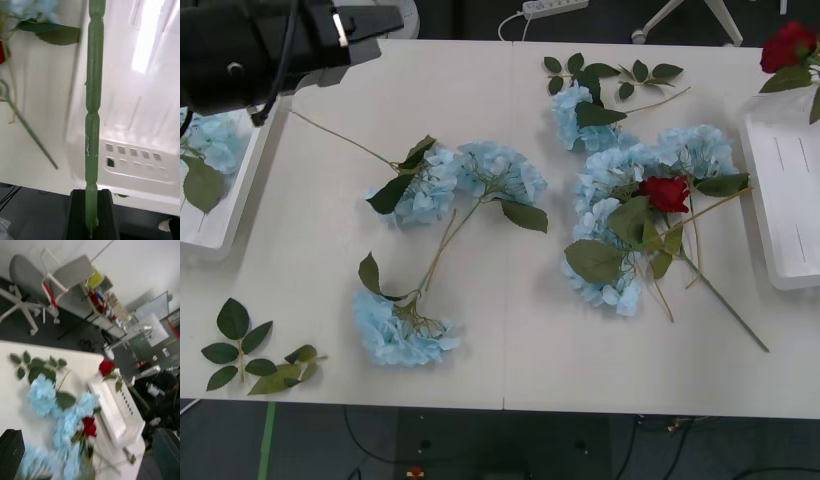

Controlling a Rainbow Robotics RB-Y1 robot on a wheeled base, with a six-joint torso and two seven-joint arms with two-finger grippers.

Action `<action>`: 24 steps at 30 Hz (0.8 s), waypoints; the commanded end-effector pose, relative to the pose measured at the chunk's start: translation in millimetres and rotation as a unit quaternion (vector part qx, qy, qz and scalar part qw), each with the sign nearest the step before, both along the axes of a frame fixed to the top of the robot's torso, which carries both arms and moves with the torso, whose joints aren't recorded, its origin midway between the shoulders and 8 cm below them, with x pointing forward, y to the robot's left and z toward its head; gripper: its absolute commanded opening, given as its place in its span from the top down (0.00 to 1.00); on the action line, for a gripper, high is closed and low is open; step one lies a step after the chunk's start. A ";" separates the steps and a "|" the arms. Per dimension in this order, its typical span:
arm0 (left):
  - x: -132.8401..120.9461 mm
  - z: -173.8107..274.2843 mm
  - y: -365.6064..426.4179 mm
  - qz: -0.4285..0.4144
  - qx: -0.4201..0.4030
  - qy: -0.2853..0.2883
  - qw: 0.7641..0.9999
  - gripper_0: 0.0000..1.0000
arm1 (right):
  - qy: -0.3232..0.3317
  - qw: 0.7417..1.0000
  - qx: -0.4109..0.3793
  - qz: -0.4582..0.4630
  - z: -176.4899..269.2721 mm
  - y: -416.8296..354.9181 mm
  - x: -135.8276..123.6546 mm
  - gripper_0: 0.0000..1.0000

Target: Place the red flowers into the right box and the blue flowers into the left box. If a person shows an open palm, hand one flower to the person first, then continue sorting.

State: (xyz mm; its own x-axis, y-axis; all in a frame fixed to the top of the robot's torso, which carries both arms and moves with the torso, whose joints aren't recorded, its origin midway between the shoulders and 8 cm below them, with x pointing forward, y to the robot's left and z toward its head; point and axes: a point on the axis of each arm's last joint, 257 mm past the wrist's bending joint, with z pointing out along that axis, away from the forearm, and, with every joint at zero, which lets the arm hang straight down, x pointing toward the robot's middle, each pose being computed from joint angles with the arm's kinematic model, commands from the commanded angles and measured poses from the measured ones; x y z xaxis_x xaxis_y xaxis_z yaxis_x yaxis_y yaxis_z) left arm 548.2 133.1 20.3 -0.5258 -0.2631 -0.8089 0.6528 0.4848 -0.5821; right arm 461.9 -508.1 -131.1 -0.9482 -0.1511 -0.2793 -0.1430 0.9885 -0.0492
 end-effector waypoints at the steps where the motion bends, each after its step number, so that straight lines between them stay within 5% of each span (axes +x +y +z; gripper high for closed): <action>1: -22.4 -21.1 49.6 -0.005 0.038 0.032 0.999 0.00 | -0.032 0.997 -0.074 -0.010 56.1 -64.4 -7.1 1.00; 10: -44.2 -90.2 78.1 0.002 0.181 0.116 0.977 0.00 | 0.024 0.986 -0.163 -0.019 31.7 -132.1 -32.6 1.00; 16: -47.3 -112.4 71.1 0.026 0.181 0.184 0.966 0.00 | 0.004 0.983 -0.181 -0.043 -5.4 -144.3 -10.2 1.00; 24: -29.4 -124.9 67.3 0.046 0.275 0.144 0.949 0.00 | -0.007 0.978 -0.203 -0.054 -51.8 -155.2 4.7 1.00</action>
